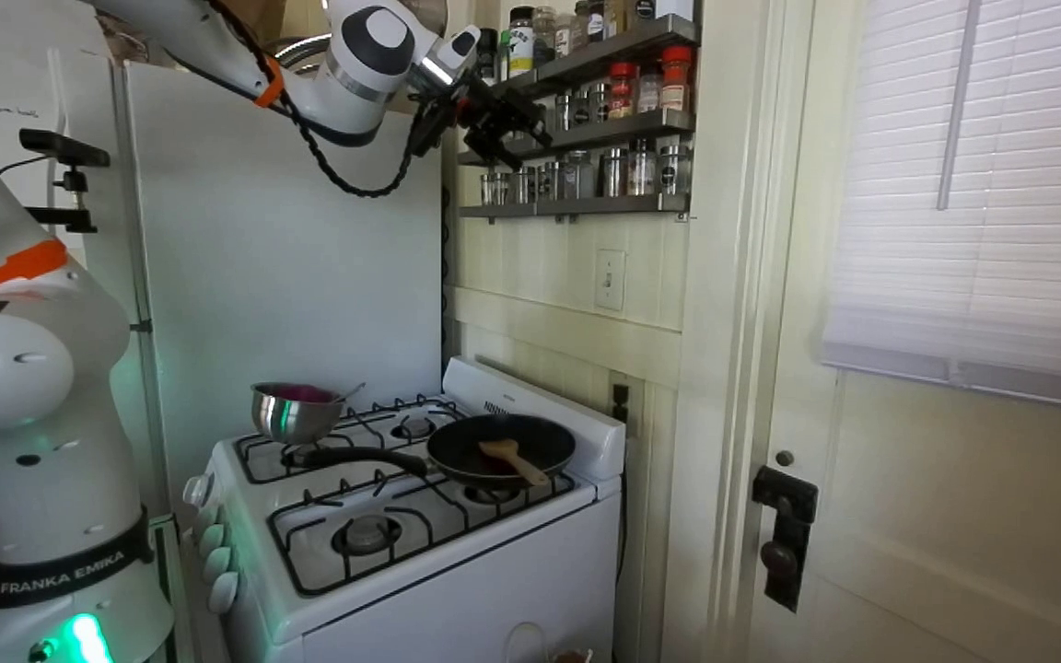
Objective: Grab a bottle, then put some spice onto the pan
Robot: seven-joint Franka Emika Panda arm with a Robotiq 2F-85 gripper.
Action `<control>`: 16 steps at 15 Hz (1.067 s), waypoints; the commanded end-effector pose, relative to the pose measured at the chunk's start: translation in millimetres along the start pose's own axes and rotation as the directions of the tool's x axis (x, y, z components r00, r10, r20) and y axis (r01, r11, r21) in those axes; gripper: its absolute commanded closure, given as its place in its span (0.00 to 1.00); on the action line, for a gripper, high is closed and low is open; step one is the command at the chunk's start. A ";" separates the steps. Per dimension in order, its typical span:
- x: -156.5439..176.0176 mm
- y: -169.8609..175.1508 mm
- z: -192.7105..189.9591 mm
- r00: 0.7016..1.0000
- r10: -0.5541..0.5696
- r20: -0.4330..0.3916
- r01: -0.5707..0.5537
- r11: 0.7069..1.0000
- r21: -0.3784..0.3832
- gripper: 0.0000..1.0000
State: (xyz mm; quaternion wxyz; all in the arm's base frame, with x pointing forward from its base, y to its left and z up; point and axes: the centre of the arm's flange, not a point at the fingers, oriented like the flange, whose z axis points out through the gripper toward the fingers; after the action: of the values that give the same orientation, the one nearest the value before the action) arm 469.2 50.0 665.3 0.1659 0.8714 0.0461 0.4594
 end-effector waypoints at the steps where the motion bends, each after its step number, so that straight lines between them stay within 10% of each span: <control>1: 0.7 -7.5 9.8 0.997 -0.007 -0.077 0.012 0.997 0.072 0.00; 8: -2.5 -10.2 27.8 0.993 -0.010 -0.118 0.032 0.982 0.184 0.00; 16: -0.8 -15.6 26.8 0.975 -0.012 -0.220 0.038 0.993 0.115 0.00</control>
State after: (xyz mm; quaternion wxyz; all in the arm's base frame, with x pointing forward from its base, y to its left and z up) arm 492.2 56.9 653.8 0.1166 0.8393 0.1082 0.5199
